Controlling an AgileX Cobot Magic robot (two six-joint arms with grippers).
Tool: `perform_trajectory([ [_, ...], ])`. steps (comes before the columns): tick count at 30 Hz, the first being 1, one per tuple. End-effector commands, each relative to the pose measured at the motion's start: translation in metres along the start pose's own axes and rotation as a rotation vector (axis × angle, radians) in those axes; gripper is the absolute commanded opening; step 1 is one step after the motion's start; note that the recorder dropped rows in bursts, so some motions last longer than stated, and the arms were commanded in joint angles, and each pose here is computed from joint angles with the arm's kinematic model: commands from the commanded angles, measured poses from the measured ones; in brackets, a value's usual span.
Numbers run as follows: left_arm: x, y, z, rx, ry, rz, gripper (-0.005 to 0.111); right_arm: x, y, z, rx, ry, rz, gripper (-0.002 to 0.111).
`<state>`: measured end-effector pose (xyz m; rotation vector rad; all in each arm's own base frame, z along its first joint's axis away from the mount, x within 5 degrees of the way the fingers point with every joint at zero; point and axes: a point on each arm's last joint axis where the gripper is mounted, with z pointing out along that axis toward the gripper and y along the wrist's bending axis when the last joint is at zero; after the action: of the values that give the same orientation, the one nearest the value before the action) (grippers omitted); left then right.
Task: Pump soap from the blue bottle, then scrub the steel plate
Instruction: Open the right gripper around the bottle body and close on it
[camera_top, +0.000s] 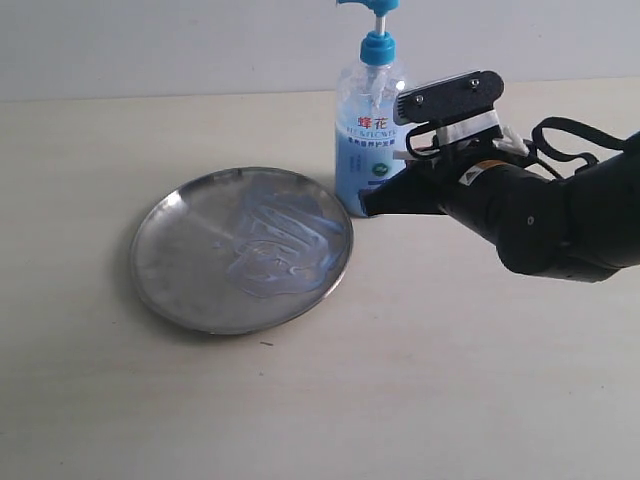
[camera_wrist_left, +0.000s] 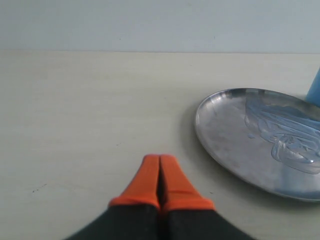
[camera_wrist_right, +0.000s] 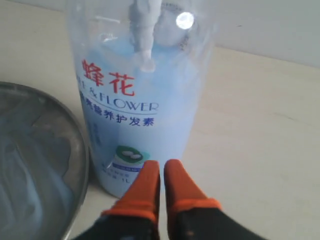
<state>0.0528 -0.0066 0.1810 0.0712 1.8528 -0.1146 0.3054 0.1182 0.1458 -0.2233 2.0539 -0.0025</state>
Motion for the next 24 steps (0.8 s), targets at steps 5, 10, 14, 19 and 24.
perform_trajectory([
  [5,-0.0004,0.0001,-0.0001,-0.001,-0.016,0.005,0.000,-0.0079,0.0033,-0.0008,-0.034,-0.023,0.182,0.076],
  [10,-0.0004,0.0001,-0.0001,-0.001,-0.016,0.005,0.000,-0.0095,0.0021,-0.0007,-0.023,-0.039,0.190,0.093],
  [14,-0.0004,0.0001,-0.0001,-0.001,-0.016,0.005,0.000,-0.0090,0.0012,-0.0007,-0.012,-0.035,0.208,0.093],
  [19,-0.0004,0.0001,-0.0001,-0.001,-0.016,0.005,0.000,-0.0091,0.0013,-0.0007,-0.013,-0.035,0.206,0.093],
  [24,-0.0004,0.0001,-0.0001,-0.001,-0.016,0.005,0.000,-0.0092,0.0014,-0.0007,-0.014,-0.036,0.204,0.093],
])
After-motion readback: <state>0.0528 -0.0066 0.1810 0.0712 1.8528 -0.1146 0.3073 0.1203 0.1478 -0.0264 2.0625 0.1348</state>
